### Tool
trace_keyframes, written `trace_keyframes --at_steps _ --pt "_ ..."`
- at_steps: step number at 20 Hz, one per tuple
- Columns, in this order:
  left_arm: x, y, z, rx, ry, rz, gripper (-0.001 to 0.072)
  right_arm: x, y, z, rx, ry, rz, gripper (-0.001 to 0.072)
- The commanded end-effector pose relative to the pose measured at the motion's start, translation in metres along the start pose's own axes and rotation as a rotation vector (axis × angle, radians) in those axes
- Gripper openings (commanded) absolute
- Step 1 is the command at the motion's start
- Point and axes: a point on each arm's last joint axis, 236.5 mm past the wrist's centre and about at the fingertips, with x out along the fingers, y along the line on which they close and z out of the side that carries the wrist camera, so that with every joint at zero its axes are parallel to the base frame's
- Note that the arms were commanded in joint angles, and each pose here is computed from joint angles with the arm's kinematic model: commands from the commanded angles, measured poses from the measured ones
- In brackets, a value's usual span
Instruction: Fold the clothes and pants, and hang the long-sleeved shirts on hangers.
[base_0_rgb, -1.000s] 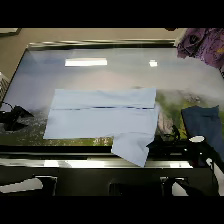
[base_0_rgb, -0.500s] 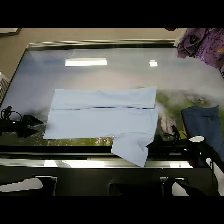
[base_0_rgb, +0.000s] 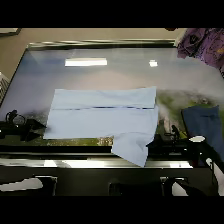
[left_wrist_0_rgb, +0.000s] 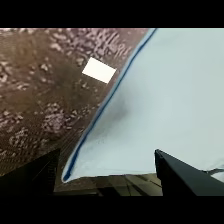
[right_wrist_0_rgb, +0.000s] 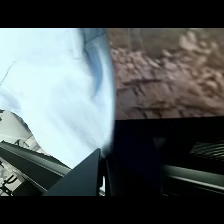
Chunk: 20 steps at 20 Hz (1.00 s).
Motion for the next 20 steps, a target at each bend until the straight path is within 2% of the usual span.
trace_keyframes --at_steps 1,7,8,9,10,11,12,14,15,16,17,20 --pt "0.001 0.002 -0.005 -0.007 0.020 0.011 0.0667 -0.002 0.002 0.002 -0.009 -0.014 0.003 0.0032" --pt "0.018 -0.003 -0.013 0.003 0.086 0.012 0.0666 -0.005 0.005 0.006 -0.022 -0.043 0.004 0.0032" --pt "0.022 -0.004 -0.016 0.006 0.105 0.011 0.0642 -0.005 0.005 0.006 -0.022 -0.043 0.004 0.0032" --pt "0.025 -0.006 -0.020 0.006 0.124 0.010 0.0584 -0.005 0.005 0.006 -0.022 -0.043 0.004 0.0032" --pt "0.027 -0.007 -0.023 0.006 0.145 0.006 0.0583 -0.005 0.005 0.007 -0.022 -0.044 0.004 0.0032" --pt "0.028 -0.008 -0.027 0.002 0.163 0.002 0.0527 -0.005 0.005 0.006 -0.022 -0.043 0.004 0.0032" --pt "0.028 -0.008 -0.029 0.001 0.173 -0.003 0.0353 -0.005 0.005 0.006 -0.022 -0.043 0.004 0.0032" --pt "0.027 -0.010 -0.033 -0.001 0.189 -0.009 0.0251 -0.005 0.005 0.006 -0.022 -0.041 0.005 0.0031" --pt "0.026 -0.011 -0.035 -0.001 0.201 -0.014 0.0129 -0.005 0.005 0.006 -0.022 -0.040 0.006 0.0031" --pt "0.025 -0.012 -0.038 -0.001 0.210 -0.017 0.0045 -0.005 0.006 0.005 -0.026 -0.041 0.007 0.0031" --pt "0.024 -0.013 -0.039 0.000 0.215 -0.020 0.0019 -0.007 0.007 0.005 -0.034 -0.047 0.008 0.0031" --pt "0.015 -0.020 -0.040 -0.001 0.193 -0.015 0.0017 -0.015 0.014 0.005 -0.054 -0.081 0.005 0.0030"
